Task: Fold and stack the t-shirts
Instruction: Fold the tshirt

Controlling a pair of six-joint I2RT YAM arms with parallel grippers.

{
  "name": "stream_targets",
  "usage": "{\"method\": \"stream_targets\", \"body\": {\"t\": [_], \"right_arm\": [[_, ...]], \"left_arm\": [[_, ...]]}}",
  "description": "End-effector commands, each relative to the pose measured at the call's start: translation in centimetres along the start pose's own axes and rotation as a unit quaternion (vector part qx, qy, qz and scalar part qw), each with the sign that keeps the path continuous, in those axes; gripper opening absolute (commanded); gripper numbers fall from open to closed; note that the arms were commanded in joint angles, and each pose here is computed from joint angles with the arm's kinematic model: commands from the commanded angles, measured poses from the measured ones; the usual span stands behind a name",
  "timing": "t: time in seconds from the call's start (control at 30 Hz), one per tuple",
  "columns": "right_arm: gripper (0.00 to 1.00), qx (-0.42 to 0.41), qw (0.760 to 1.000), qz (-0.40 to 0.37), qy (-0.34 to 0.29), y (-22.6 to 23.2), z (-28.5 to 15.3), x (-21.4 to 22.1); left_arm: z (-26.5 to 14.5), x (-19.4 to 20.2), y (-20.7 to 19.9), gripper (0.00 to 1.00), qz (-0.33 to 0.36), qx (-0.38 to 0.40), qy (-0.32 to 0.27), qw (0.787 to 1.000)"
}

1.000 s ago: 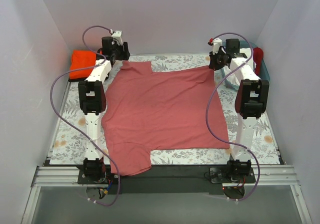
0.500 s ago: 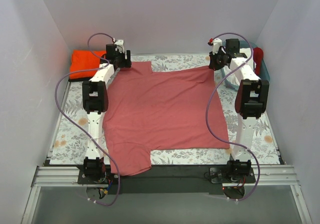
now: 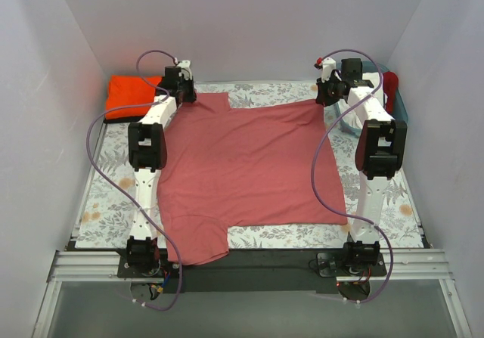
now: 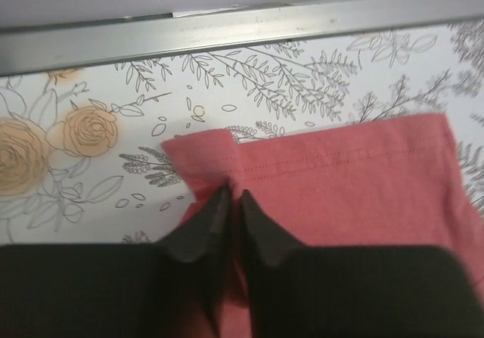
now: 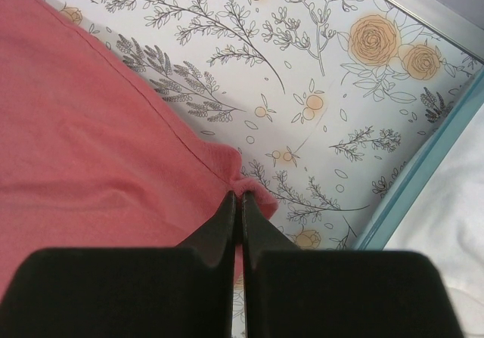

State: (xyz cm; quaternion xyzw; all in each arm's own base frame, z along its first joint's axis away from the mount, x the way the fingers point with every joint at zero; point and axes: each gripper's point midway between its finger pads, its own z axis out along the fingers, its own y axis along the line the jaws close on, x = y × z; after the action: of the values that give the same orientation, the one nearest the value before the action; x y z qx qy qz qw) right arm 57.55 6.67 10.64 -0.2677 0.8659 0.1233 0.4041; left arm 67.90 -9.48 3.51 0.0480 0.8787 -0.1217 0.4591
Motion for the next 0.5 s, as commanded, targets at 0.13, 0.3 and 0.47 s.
{"method": "stream_targets", "body": {"t": [0.13, 0.3, 0.47], "right_arm": [[0.01, 0.0, 1.0, -0.018, -0.021, -0.4, -0.5, -1.8], [0.01, 0.004, 0.999, -0.024, -0.031, -0.3, -1.5, -2.8], [0.01, 0.003, 0.999, -0.03, -0.039, -0.2, -2.3, -3.6]], "left_arm": [[-4.2, -8.9, -0.7, 0.0, 0.002, 0.009, -0.1, 0.995], [-9.6, -15.0, -3.1, 0.0, 0.025, 0.045, -0.17, 0.984], [-12.2, -15.1, -4.2, 0.0, 0.036, 0.061, -0.174, 0.982]]}}
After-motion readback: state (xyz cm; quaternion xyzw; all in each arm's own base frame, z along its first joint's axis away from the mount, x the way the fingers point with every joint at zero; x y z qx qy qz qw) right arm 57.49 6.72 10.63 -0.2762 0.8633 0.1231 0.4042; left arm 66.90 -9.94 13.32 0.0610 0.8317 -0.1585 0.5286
